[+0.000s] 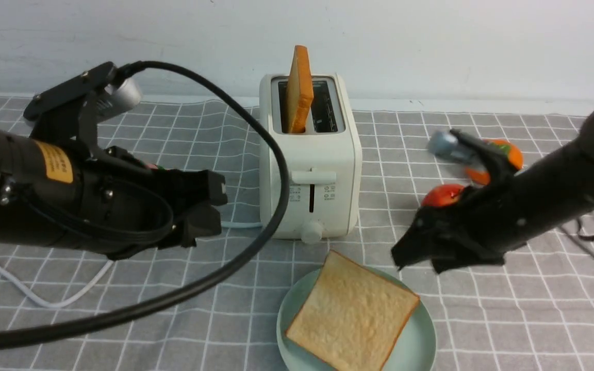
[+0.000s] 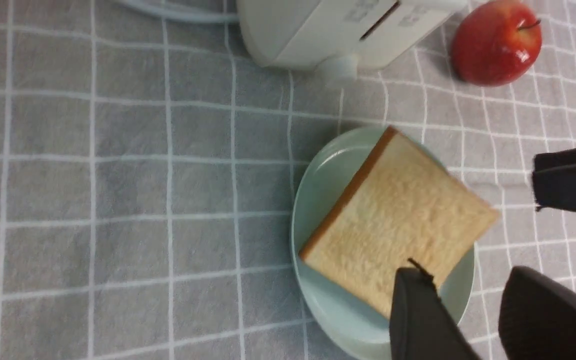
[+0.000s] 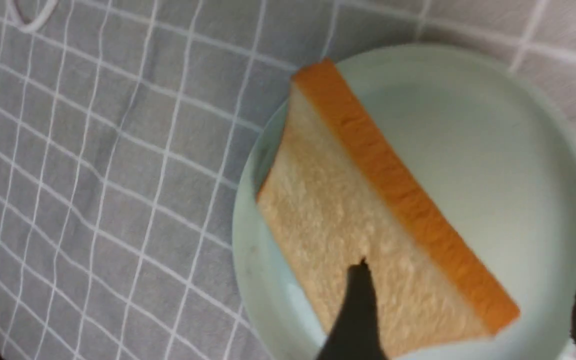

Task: Take toasted bread from bread machine on grey coffee table place on plate.
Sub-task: 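Place the held slice of bread on top of the slice on the plate with the right gripper, then reach for a toast slice standing in the toaster with the left gripper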

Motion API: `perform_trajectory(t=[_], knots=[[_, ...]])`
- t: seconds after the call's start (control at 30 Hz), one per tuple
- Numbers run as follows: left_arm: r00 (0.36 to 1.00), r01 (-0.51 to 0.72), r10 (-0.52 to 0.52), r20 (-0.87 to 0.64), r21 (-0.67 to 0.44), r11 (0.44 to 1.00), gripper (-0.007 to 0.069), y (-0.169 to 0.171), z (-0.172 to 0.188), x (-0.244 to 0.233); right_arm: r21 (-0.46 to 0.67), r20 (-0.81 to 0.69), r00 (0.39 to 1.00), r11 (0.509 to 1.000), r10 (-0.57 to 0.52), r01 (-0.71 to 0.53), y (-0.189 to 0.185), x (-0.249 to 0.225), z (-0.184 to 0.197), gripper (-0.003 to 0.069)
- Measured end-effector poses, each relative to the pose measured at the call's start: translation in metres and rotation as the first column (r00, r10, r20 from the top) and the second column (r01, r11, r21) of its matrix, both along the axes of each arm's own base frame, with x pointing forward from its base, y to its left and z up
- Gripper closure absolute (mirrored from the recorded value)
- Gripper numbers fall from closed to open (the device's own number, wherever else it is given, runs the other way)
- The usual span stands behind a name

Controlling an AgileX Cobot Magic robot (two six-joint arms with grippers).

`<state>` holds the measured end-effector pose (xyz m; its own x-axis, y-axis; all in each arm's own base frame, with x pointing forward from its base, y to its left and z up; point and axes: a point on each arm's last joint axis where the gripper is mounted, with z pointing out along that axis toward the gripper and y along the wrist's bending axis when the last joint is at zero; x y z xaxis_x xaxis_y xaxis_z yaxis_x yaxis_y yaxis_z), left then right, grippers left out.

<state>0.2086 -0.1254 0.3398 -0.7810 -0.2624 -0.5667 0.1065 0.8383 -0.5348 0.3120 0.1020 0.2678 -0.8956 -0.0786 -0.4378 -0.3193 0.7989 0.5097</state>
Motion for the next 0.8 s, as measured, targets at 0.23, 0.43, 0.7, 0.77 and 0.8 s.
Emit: perform_trajectory(t=[0.23, 0.43, 0.7, 0.77, 0.8], knots=[[0.985, 0.009, -0.008, 0.172, -0.009, 1.0, 0.0387, -0.012, 0.004, 0.028, 0.046, 0.184, 0.982, 0.998, 0.039, -0.048, -0.032, -0.026, 0.073, 0.0001], [0.96, 0.101, -0.125, 0.249, 0.108, 0.989, 0.0387, -0.038, 0.039, 0.075, 0.012, 0.315, 0.941, 0.991, 0.124, -0.134, -0.033, -0.055, 0.104, 0.0088], [0.974, 0.071, -0.112, 0.195, 0.208, 0.976, 0.0363, -0.066, 0.066, 0.14, 0.045, 0.508, 0.861, 0.997, 0.033, -0.065, -0.037, -0.111, 0.143, 0.0106], [0.977, 0.052, -0.101, 0.186, 0.249, 0.967, 0.0331, -0.07, 0.064, 0.148, 0.048, 0.521, 0.853, 0.998, 0.006, -0.037, -0.039, -0.121, 0.137, 0.0106], [0.977, 0.052, -0.1, 0.187, 0.246, 0.968, 0.0328, -0.07, 0.065, 0.147, 0.048, 0.527, 0.85, 0.998, 0.003, -0.034, -0.039, -0.124, 0.137, 0.0106]])
